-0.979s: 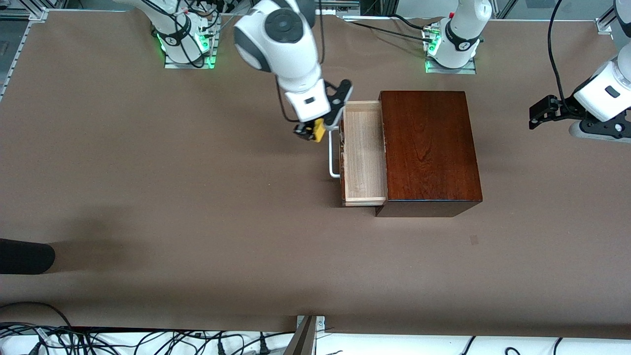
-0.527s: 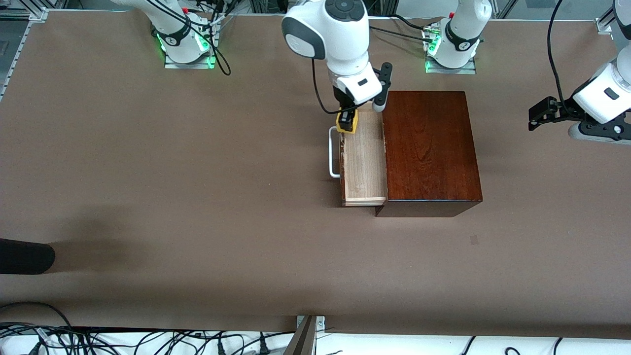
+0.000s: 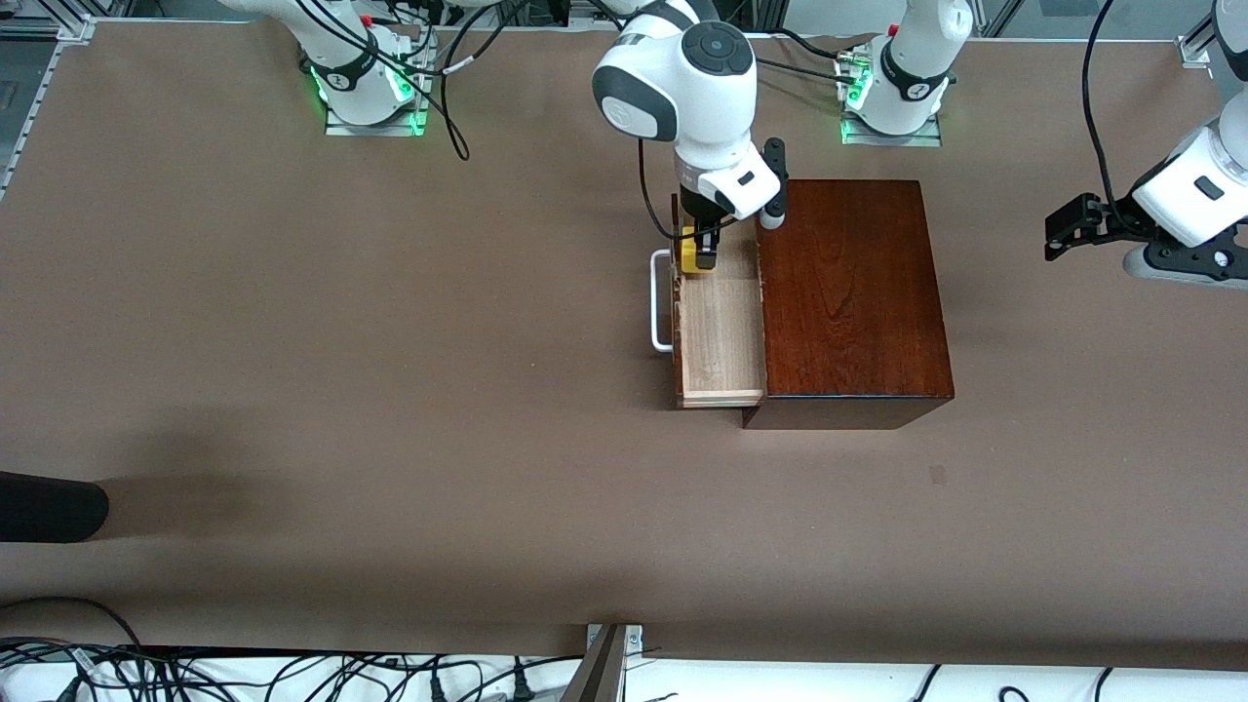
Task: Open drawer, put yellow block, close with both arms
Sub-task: 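Lower the cube into the drawer and open the right gripper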
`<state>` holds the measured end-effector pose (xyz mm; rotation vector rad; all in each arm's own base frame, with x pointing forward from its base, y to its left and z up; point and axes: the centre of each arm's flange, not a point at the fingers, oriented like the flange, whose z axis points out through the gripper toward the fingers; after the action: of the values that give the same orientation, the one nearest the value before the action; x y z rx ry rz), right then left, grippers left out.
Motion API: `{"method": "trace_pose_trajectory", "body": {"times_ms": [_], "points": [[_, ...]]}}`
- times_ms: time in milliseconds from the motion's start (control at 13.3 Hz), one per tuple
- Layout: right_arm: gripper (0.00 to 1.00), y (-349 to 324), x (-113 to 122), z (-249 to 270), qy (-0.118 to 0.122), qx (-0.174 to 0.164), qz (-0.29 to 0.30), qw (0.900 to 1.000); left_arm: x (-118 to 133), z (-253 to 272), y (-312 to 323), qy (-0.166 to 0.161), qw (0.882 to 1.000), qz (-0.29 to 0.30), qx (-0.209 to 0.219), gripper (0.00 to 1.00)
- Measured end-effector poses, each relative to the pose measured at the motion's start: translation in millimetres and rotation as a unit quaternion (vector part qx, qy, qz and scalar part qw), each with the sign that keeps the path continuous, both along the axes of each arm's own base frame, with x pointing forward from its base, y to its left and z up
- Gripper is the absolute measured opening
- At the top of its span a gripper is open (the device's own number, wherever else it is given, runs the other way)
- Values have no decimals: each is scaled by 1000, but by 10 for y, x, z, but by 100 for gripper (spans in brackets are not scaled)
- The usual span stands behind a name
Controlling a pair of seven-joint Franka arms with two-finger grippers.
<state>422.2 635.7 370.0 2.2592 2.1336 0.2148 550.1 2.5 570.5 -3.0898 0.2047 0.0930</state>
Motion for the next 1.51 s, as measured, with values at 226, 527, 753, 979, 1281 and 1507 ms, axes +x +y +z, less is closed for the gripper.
{"method": "trace_pose_trajectory", "body": {"times_ms": [226, 527, 753, 979, 1281, 1507], "points": [[56, 48, 8, -109, 1, 0, 14, 1000, 5, 14, -18, -2, 1000, -2, 0, 100], [56, 91, 4, -300, 6, -5, 25, 1000, 7, 23, -34, -2, 1000, -3, 0, 100], [56, 92, 15, -380, 8, -8, 35, 999, 9, 26, -34, -2, 1000, -3, 0, 100], [56, 97, 40, -506, 8, -9, 44, 999, 9, 28, -35, -3, 1000, -3, 0, 100], [56, 95, 74, -515, 6, -8, 49, 999, 10, 26, -35, -2, 1000, -3, 0, 100], [62, 86, 89, -516, 5, -9, 48, 999, 10, 26, -35, -2, 1000, -3, 0, 100]]}}
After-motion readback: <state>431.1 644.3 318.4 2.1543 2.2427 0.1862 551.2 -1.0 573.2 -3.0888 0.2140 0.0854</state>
